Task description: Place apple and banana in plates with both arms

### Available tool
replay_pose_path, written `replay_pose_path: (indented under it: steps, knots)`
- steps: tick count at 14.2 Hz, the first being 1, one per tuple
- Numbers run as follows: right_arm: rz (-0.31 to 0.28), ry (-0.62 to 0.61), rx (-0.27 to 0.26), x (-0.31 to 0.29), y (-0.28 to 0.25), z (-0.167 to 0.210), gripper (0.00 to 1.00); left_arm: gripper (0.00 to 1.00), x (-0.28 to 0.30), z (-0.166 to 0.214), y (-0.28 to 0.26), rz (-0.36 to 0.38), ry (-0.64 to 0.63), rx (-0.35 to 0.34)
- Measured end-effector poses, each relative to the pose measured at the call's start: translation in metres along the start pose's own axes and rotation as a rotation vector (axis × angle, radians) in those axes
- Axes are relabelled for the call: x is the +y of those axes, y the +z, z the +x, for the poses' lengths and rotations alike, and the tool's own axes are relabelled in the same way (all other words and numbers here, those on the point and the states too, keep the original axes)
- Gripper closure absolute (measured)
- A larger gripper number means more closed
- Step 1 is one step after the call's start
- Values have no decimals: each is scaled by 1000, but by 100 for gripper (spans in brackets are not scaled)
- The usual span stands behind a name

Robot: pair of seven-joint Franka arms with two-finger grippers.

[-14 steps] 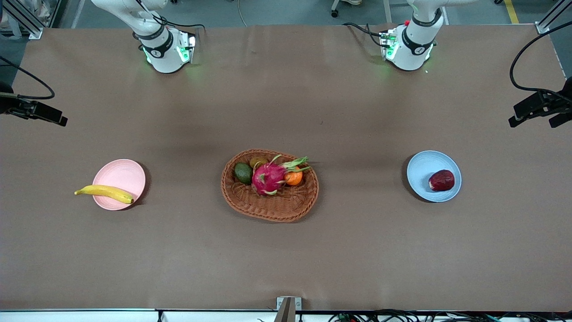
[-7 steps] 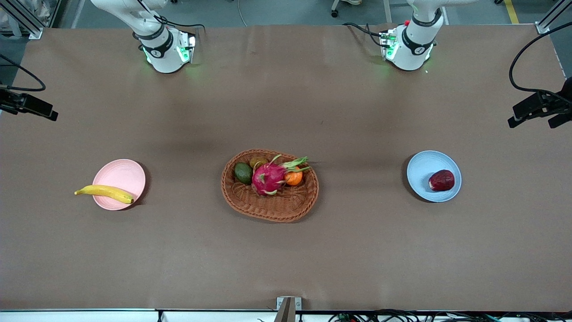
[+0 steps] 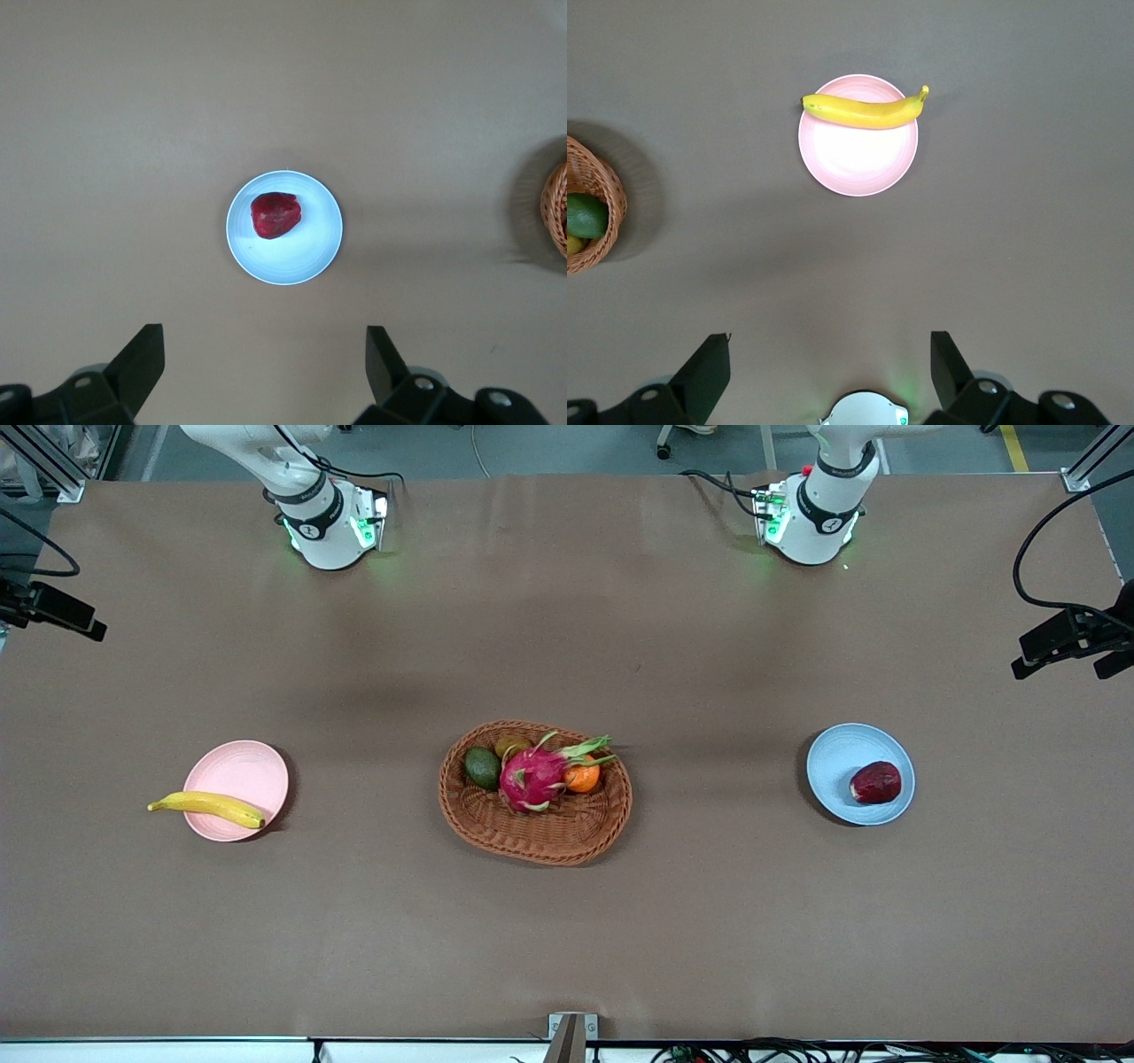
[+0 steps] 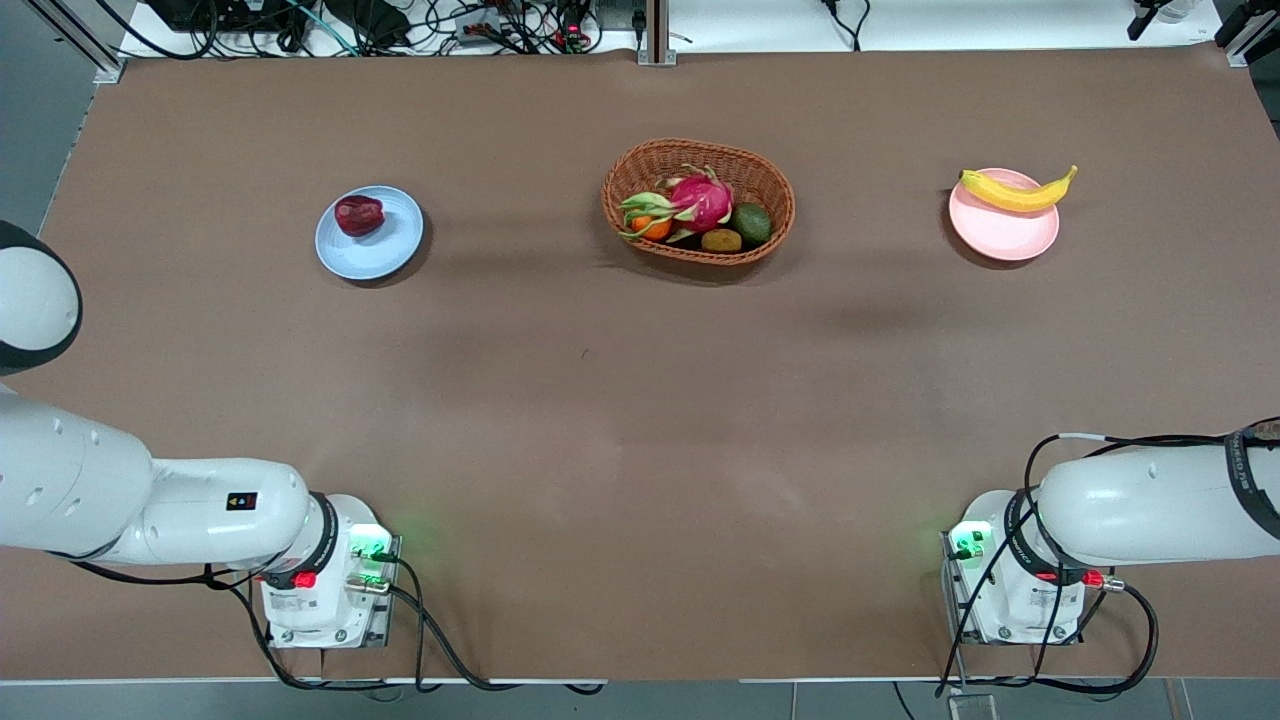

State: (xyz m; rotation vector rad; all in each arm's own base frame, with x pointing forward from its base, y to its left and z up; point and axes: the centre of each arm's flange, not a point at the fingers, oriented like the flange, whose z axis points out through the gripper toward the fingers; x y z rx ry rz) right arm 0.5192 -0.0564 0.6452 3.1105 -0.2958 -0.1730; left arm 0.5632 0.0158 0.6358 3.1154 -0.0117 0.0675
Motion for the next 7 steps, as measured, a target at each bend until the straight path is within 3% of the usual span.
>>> replay_pose_path:
  steps: [7]
  knots:
    - [8,-1,20,3,-5,-17,0,0,0,1,0,0,0,5]
